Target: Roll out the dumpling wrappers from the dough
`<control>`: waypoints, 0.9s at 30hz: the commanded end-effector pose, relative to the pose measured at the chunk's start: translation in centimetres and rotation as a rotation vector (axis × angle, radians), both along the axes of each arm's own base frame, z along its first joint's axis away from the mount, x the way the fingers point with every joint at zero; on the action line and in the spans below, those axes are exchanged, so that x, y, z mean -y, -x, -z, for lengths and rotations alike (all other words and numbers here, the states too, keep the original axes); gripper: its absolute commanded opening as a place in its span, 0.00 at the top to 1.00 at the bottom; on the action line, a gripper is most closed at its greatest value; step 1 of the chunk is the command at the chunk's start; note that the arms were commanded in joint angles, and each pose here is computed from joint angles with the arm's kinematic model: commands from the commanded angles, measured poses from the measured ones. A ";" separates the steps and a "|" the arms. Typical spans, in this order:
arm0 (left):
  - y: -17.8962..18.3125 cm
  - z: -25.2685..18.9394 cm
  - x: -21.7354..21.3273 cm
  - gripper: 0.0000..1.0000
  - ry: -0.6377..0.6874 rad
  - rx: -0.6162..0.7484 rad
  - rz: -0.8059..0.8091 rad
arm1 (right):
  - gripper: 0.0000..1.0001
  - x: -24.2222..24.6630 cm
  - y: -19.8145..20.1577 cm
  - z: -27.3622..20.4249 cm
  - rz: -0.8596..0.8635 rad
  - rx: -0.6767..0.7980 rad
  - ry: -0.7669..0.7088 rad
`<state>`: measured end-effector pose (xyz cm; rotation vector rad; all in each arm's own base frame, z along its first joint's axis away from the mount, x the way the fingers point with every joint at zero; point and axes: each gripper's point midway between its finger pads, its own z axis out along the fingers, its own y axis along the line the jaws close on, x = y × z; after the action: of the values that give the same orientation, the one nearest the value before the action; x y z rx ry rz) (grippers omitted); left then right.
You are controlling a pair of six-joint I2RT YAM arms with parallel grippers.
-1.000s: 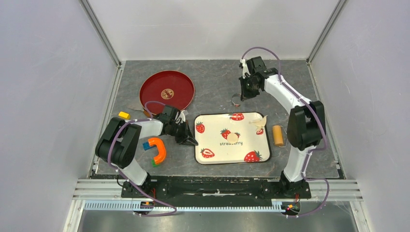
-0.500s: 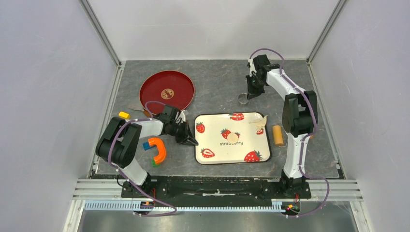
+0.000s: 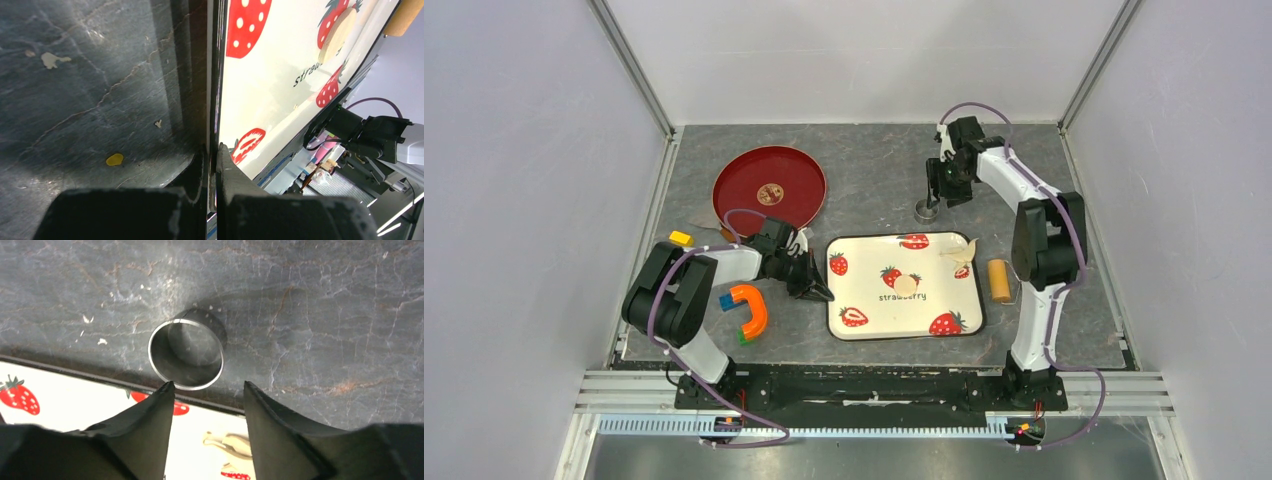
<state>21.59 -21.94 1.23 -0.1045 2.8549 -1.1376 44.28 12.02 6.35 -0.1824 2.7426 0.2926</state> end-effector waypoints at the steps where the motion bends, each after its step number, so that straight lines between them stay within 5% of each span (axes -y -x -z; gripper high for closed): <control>1: 1.0 4.1 -2.9 0.98 -0.223 0.000 0.002 | 0.41 -0.6 0.6 -4.5 -0.013 0.124 -0.062; 4: 0.7 3.6 -2.8 0.94 -0.227 0.022 -0.010 | 0.30 -1.4 1.8 -5.3 -0.024 0.145 -0.105; 8: -0.6 1.0 -3.2 0.66 -0.242 0.112 -0.043 | 0.21 -3.9 2.5 -6.1 -0.066 0.160 -0.132; 11: -1.6 -1.7 -3.6 0.55 -0.257 0.196 -0.060 | 0.19 -6.9 2.7 -6.4 -0.109 0.160 -0.147; 27: -3.6 -22.4 -6.1 0.46 -0.156 0.791 -0.229 | 0.18 -23.6 2.3 -4.1 -0.232 0.081 -0.409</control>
<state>25.22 -17.22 18.92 -0.0138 2.2974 -0.7412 40.87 31.64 9.02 -0.4416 2.5879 0.7029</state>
